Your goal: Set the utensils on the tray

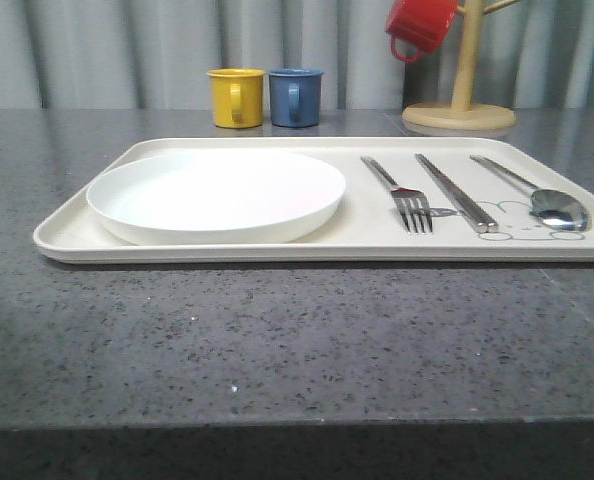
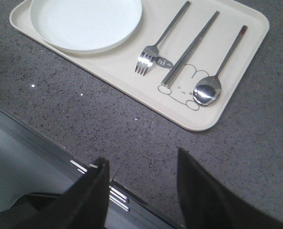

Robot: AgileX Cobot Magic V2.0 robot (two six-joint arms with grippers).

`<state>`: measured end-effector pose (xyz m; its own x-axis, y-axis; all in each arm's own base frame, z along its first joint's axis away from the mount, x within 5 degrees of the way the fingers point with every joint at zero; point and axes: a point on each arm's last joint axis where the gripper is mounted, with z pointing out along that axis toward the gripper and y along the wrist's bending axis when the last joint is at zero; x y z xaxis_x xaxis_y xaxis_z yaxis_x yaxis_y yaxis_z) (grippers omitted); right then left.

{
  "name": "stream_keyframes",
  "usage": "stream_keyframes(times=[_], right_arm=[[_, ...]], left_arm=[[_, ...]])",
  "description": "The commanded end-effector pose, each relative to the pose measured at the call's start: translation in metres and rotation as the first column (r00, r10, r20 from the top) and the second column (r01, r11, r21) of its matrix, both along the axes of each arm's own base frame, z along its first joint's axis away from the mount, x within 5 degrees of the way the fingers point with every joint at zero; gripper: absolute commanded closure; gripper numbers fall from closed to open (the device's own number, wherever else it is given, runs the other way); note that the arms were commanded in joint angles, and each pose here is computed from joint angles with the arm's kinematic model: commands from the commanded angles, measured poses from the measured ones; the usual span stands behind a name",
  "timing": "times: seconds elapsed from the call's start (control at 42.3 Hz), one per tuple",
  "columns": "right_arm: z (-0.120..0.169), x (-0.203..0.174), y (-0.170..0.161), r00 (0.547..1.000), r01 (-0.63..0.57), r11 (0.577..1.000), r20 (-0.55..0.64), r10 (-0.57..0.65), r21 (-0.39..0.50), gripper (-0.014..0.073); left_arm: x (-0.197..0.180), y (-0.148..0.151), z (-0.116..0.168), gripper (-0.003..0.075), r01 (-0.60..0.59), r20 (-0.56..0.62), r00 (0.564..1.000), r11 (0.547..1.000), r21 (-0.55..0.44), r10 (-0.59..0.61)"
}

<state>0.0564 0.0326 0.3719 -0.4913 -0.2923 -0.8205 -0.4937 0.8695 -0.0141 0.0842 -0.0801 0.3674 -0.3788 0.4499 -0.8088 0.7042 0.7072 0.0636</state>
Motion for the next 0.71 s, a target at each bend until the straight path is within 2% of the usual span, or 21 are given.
stream_keyframes(times=[0.0,0.213,0.284,0.402,0.568,0.615,0.662,0.686], right_arm=[[0.010,-0.011,-0.005,0.994,0.009,0.999,0.110,-0.015,0.049,0.0231],[0.010,-0.021,-0.009,0.989,0.007,0.998,0.144,-0.016,0.063,0.0235],[0.009,-0.021,-0.009,0.990,0.007,0.998,0.138,-0.015,0.060,0.0285],[0.004,-0.020,-0.009,0.992,0.007,0.998,0.124,-0.014,0.055,0.0445],[0.002,-0.019,-0.008,0.993,0.008,0.999,0.117,-0.014,0.053,0.0680],[0.002,-0.019,-0.008,0.993,0.008,0.999,0.118,-0.014,0.054,0.0720],[0.002,-0.019,-0.008,0.993,0.008,0.999,0.118,-0.014,0.054,0.0708],[0.002,-0.019,-0.008,0.993,0.008,0.999,0.119,-0.014,0.054,0.0710]], left_arm=[[0.001,-0.002,0.014,0.0293,0.010,0.067,0.998,0.997,-0.072,-0.005],[0.001,-0.002,0.014,0.0299,0.010,0.067,0.998,0.997,-0.072,-0.005],[0.001,-0.002,0.014,0.0337,0.010,0.067,0.998,0.997,-0.072,-0.005],[0.001,-0.002,0.014,0.0449,0.008,0.073,0.997,0.998,-0.066,-0.003],[0.001,-0.002,0.014,0.0650,0.027,0.095,0.995,0.999,-0.041,-0.023],[0.001,-0.002,0.014,0.0695,0.027,0.095,0.995,0.999,-0.042,-0.023],[0.001,-0.002,0.014,0.0743,0.027,0.095,0.995,0.999,-0.042,-0.023],[0.001,-0.002,0.014,0.0739,0.028,0.096,0.995,0.999,-0.040,-0.024]])
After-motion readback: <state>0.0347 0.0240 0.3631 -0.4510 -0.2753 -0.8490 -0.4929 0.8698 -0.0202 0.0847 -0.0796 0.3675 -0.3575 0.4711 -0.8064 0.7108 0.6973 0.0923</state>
